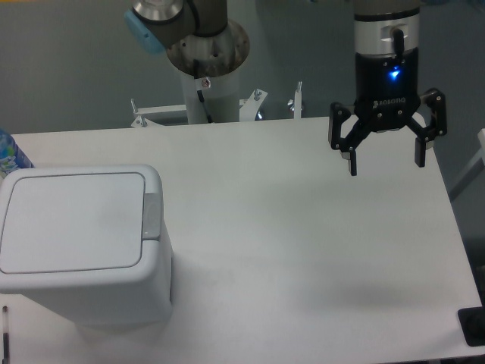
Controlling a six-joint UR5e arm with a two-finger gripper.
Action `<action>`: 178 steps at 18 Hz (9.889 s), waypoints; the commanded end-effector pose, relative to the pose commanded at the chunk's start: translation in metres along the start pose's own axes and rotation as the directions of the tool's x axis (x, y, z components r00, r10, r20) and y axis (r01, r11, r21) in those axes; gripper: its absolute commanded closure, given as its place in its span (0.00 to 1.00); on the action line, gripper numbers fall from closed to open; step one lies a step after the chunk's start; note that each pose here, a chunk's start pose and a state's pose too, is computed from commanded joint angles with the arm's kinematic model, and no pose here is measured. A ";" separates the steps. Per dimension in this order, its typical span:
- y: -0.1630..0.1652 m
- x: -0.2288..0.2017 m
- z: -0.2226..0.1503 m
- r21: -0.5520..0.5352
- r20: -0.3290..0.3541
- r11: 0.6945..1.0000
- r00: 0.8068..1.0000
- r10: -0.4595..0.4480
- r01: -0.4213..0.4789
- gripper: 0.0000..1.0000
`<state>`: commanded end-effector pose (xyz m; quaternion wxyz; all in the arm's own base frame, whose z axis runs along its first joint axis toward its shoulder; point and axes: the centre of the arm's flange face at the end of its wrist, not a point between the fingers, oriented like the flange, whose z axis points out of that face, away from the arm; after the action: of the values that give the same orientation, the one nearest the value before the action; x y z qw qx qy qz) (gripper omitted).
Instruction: Open the trash can
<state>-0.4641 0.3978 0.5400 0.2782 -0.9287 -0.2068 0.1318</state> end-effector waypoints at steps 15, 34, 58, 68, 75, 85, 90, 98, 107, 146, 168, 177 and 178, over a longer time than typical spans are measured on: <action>-0.004 -0.001 -0.003 0.011 0.002 0.998 0.998 -0.063 0.063 0.00; -0.027 0.049 0.005 0.020 -0.066 0.988 0.987 -0.149 0.151 0.00; -0.020 0.165 0.040 -0.086 -0.227 0.975 0.949 -0.220 0.205 0.00; -0.017 0.181 0.045 -0.112 -0.300 0.957 0.909 -0.290 0.268 0.00; -0.017 0.195 0.045 -0.125 -0.309 0.953 0.902 -0.302 0.277 0.00; -0.017 0.218 0.046 -0.137 -0.327 0.957 0.900 -0.287 0.255 0.00; -0.016 0.221 0.048 -0.145 -0.328 0.954 0.897 -0.296 0.261 0.00; -0.026 0.218 0.044 -0.119 -0.325 0.959 0.903 -0.281 0.256 0.00; -0.041 0.071 0.024 0.037 -0.049 0.977 0.977 -0.206 0.208 0.00; 0.121 -0.157 -0.047 -0.267 0.159 0.905 0.911 0.381 -0.331 0.00; 0.121 -0.158 -0.048 -0.249 0.156 0.910 0.913 0.376 -0.332 0.00; 0.128 -0.150 -0.045 -0.251 0.153 0.908 0.913 0.378 -0.334 0.00; 0.128 -0.149 -0.043 -0.251 0.150 0.909 0.914 0.377 -0.334 0.00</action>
<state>-0.5398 0.2124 0.5214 0.1232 -0.9584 -0.0732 0.2470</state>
